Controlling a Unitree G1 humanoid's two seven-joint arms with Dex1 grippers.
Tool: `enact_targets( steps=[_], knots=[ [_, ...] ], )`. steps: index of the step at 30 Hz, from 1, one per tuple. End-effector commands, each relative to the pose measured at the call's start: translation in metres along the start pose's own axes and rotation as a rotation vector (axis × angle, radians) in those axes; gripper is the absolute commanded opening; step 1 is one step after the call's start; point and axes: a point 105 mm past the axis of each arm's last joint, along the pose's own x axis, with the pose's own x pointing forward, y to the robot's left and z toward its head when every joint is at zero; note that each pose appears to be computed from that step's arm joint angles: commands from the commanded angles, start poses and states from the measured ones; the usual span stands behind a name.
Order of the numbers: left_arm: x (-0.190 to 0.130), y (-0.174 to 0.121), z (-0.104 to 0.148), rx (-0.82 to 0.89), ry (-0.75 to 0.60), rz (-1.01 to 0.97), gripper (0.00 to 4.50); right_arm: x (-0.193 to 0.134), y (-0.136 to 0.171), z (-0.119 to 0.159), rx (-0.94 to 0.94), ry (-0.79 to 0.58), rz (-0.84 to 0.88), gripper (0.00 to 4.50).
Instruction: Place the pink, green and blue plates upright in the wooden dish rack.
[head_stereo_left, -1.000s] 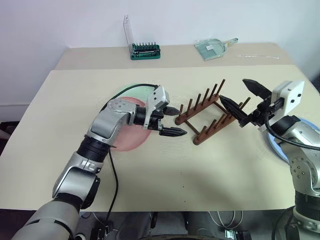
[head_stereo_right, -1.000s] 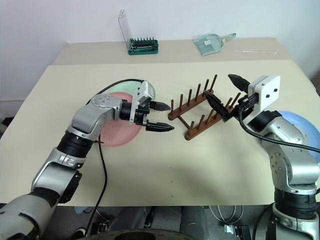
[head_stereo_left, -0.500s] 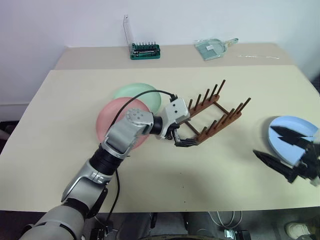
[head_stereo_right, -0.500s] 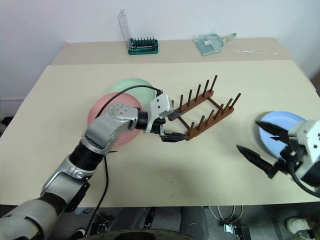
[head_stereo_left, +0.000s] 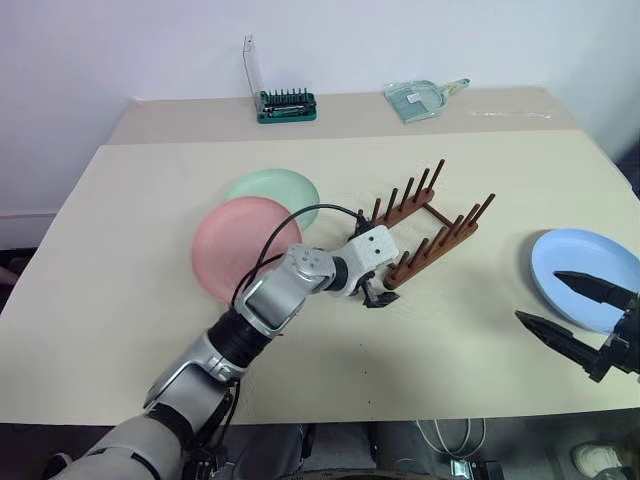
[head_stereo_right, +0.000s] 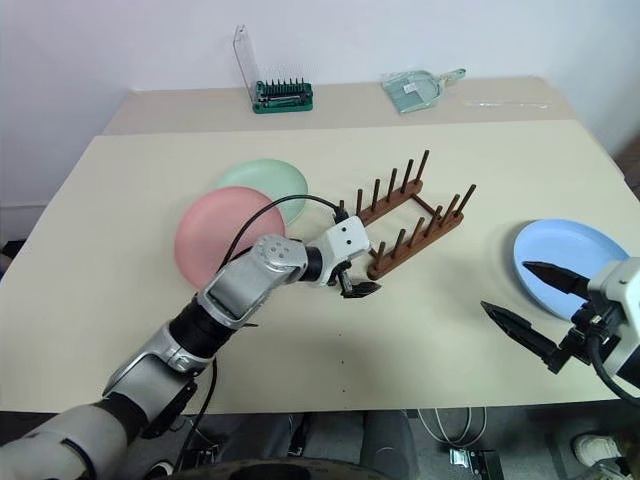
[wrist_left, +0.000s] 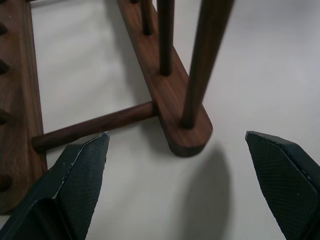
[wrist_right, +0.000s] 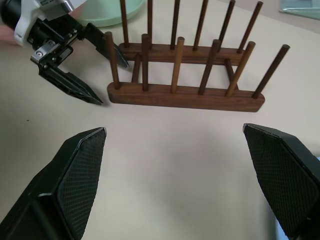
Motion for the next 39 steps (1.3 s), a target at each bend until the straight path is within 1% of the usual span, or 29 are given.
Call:
enact_targets(
  steps=[1, 8, 11, 14, 15, 17, 19, 20, 23, 26, 28, 34, 36, 39],
  knots=[
    [0.001, -0.001, 0.005, -0.068, -0.035, 0.008, 4.5, -0.001, 0.001, 0.008, -0.027, -0.022, -0.013, 4.49],
    [0.006, -0.011, 0.0, -0.178, -0.009, -0.031, 4.5, 0.001, -0.003, 0.012, -0.045, -0.028, -0.03, 4.49],
    [0.008, -0.012, -0.001, -0.271, -0.011, -0.045, 4.5, 0.002, -0.004, 0.013, -0.049, -0.031, -0.034, 4.49],
    [0.01, -0.015, -0.004, -0.291, 0.006, -0.056, 3.67, 0.003, -0.004, 0.014, -0.054, -0.035, -0.036, 4.5],
    [0.011, -0.016, -0.005, -0.291, 0.011, -0.058, 3.26, 0.003, -0.003, 0.015, -0.054, -0.036, -0.036, 4.5],
    [0.012, -0.017, -0.008, -0.305, 0.03, -0.062, 2.15, 0.004, -0.004, 0.016, -0.056, -0.04, -0.039, 4.5],
    [0.012, -0.016, -0.011, -0.299, 0.051, -0.051, 1.2, 0.004, -0.005, 0.017, -0.056, -0.047, -0.044, 4.5],
    [0.012, -0.016, -0.012, -0.291, 0.056, -0.05, 0.8, 0.004, -0.005, 0.017, -0.057, -0.048, -0.045, 4.5],
    [0.012, -0.017, -0.012, -0.271, 0.062, -0.06, 0.79, 0.004, -0.005, 0.017, -0.063, -0.046, -0.047, 4.5],
    [0.012, -0.012, -0.01, -0.247, 0.052, -0.034, 0.79, 0.005, -0.004, 0.018, -0.064, -0.05, -0.051, 4.5],
    [0.01, -0.002, -0.001, -0.24, 0.002, -0.003, 0.79, 0.006, -0.004, 0.018, -0.066, -0.054, -0.054, 4.5],
    [0.003, 0.029, 0.031, -0.086, -0.154, 0.024, 0.79, 0.007, -0.005, 0.02, -0.066, -0.066, -0.057, 4.5],
    [0.002, 0.027, 0.036, -0.058, -0.184, -0.038, 0.79, 0.008, -0.006, 0.022, -0.068, -0.074, -0.056, 4.5],
    [-0.006, 0.012, 0.045, 0.005, -0.249, -0.208, 0.79, 0.012, -0.007, 0.023, -0.074, -0.081, -0.047, 4.5]
  ],
)
